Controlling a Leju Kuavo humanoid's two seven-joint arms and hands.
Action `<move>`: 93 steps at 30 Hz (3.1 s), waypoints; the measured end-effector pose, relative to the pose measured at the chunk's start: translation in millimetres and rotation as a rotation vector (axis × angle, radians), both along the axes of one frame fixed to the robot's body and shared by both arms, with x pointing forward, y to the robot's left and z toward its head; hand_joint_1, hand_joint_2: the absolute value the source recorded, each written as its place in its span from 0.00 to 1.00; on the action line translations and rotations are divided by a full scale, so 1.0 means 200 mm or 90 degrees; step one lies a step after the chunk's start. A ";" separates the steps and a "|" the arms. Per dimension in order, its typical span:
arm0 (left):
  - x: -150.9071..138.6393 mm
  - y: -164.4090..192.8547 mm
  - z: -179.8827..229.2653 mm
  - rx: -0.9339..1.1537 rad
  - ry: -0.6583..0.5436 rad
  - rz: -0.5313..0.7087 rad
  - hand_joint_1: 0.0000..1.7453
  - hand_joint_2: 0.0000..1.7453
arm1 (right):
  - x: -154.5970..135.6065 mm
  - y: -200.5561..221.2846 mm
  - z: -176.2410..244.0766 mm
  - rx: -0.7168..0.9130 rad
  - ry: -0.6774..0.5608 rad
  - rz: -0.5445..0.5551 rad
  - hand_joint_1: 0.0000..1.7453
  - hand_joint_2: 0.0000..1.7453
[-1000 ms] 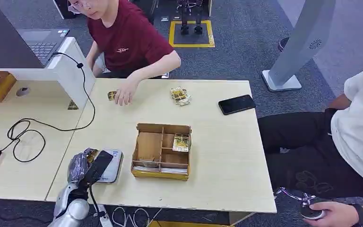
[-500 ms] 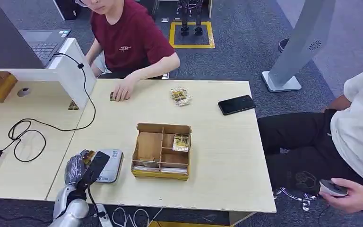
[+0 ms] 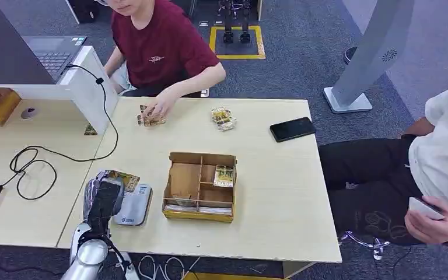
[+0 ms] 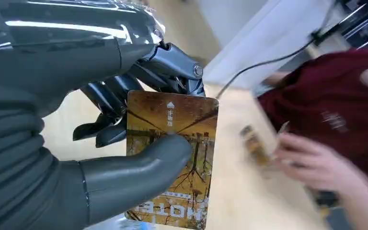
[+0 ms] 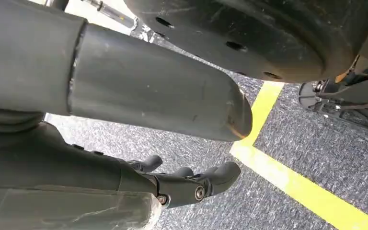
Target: Pass the card to the sensor for recognition and then transmit it.
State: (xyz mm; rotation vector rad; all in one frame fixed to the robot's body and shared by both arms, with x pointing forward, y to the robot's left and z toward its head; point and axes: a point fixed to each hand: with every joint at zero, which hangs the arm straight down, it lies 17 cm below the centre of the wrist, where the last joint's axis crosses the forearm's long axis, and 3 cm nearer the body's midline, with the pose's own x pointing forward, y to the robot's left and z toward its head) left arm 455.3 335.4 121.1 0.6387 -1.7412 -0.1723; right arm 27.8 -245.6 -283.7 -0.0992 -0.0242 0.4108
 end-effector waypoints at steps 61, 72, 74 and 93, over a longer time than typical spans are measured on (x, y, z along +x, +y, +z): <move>0.15 -0.04 0.57 0.299 -0.199 0.120 0.00 1.00 | 0.04 0.02 0.00 0.010 -0.007 0.081 0.00 0.00; 0.00 -0.71 0.33 0.179 -0.106 -0.227 0.00 1.00 | 0.03 0.00 0.00 0.006 -0.006 0.043 0.00 0.00; -0.05 -0.78 0.32 0.181 -0.109 -0.257 0.00 1.00 | 0.03 0.00 0.00 0.006 -0.005 0.039 0.00 0.00; -0.49 -1.26 0.24 0.409 -0.183 -0.470 0.00 1.00 | 0.01 0.00 0.00 0.008 0.004 0.007 0.00 0.00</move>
